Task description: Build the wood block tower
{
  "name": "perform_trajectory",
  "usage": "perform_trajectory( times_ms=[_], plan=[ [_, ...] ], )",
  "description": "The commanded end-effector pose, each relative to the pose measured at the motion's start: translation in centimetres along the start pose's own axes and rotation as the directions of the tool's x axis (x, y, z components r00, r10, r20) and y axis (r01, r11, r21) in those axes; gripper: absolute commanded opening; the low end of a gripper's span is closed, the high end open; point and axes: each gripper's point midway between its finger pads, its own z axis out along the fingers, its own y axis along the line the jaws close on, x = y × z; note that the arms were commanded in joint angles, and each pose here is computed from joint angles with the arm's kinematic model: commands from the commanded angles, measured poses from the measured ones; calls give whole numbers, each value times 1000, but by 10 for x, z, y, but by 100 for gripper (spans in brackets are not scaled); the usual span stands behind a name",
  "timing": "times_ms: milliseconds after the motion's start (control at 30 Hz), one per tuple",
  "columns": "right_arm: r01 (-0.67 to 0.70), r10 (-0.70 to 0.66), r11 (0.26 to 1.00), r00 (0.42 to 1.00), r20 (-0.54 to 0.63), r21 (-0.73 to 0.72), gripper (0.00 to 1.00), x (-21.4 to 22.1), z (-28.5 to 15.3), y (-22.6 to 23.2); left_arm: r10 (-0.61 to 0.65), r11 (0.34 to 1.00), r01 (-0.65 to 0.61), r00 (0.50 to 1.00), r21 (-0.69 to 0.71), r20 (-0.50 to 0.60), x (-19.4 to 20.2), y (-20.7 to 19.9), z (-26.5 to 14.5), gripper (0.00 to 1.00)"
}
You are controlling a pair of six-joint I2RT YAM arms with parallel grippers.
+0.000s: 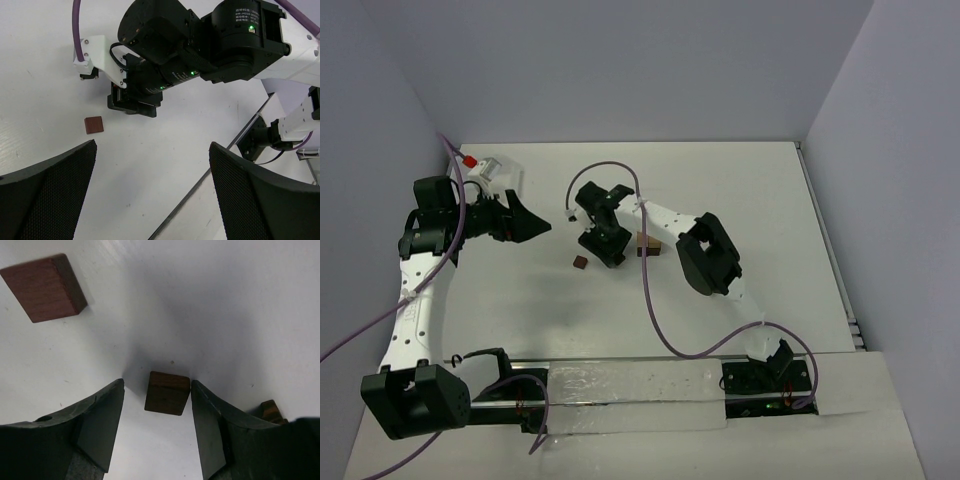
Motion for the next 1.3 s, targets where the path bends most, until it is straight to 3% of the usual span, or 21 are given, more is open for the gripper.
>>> perform_trajectory(
  times_ms=[0, 133, 333, 467, 567, 633, 867, 1000, 1267],
  plan=[
    [21, -21, 1000, 1000, 15, -23, 58, -9, -5, 2, 61, 998, -62, 997, 27, 44, -21, -10, -5, 99],
    [54, -52, 997, 998, 21, -64, 48, -9, -11, 15, 59, 998, -60, 997, 27, 44, -20, -9, -5, 99],
    [163, -164, 984, 986, -7, -73, 47, 5, -11, 34, 54, 998, -55, 997, 36, 51, -22, -8, -5, 99],
    [205, -207, 975, 978, -16, -84, 53, 13, -10, 42, 53, 998, -55, 997, 43, 52, -22, -8, -5, 99],
    [210, -212, 974, 977, -11, -83, 66, 13, -12, 43, 53, 997, -55, 997, 46, 51, -22, -9, -6, 99],
    [214, -215, 974, 976, -12, -81, 69, 14, -12, 42, 55, 997, -58, 997, 50, 53, -23, -10, -6, 99],
    [227, -229, 971, 973, -11, -78, 70, 20, -14, 41, 55, 997, -59, 997, 58, 54, -23, -10, -6, 99],
    [224, -226, 971, 974, -14, -80, 65, 23, -13, 41, 56, 997, -59, 997, 56, 55, -23, -10, -6, 99],
    [227, -226, 972, 974, 22, -62, 43, 15, -20, 39, 55, 997, -58, 997, 53, 57, -23, -8, -6, 99]
  ],
)
